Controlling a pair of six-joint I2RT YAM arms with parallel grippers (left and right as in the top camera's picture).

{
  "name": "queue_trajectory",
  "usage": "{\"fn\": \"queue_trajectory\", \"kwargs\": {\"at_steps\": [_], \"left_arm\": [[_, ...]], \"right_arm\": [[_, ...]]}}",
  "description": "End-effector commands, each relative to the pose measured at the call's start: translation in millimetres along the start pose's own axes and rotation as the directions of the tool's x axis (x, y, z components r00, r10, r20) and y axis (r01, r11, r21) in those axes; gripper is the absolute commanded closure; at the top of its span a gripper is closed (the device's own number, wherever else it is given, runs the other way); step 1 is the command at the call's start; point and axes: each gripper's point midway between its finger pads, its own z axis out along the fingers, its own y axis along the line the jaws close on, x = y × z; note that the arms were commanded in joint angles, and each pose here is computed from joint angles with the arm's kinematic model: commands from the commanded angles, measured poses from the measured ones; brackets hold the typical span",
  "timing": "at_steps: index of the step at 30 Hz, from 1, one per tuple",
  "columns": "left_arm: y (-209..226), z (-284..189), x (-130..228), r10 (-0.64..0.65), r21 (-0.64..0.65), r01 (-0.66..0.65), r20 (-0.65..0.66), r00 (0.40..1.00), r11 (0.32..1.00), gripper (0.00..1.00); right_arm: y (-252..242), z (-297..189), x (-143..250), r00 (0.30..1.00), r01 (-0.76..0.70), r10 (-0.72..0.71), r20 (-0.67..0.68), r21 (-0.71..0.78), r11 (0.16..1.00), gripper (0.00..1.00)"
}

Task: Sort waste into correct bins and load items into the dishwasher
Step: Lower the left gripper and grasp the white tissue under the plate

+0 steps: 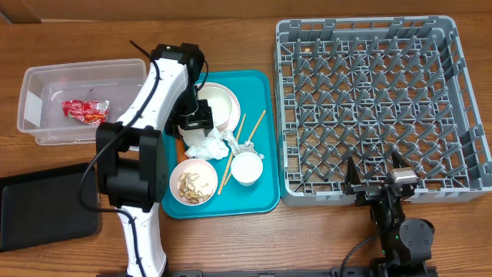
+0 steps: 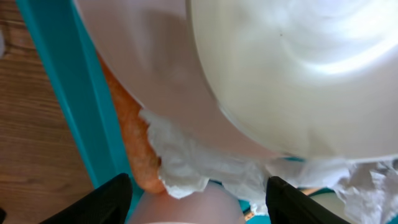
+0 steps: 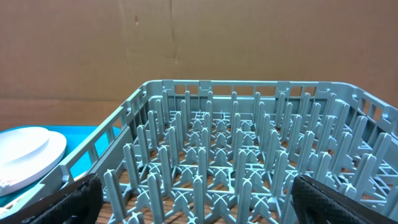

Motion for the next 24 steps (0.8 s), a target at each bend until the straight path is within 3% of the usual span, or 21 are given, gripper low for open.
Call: {"fn": "queue_trajectory", "kwargs": {"at_steps": [1, 12, 18, 24], "left_arm": [[-1.6, -36.0, 8.9, 0.037, 0.018, -0.039, 0.089, 0.995, 0.999, 0.30], [-21.0, -50.9, 26.3, 0.116, -0.016, -0.115, 0.126, 0.985, 0.993, 0.39], [-39.6, -49.2, 42.7, 0.183, -0.062, -0.177, 0.113, 0.977, 0.982, 0.37], [-43.5, -43.1, 50.2, 0.159, -0.089, -0.150, 0.103, 0.982, 0.985, 0.36]], "right_arm": [[-0.5, 0.1, 1.5, 1.000, 0.003, -0.003, 0.005, 0.001, 1.000, 0.00], [-0.5, 0.1, 1.6, 1.000, 0.003, -0.003, 0.005, 0.001, 1.000, 0.00], [-0.5, 0.1, 1.6, 1.000, 0.003, -0.003, 0.005, 0.001, 1.000, 0.00], [-0.5, 0.1, 1.6, 1.000, 0.003, -0.003, 0.005, 0.001, 1.000, 0.00]]}}
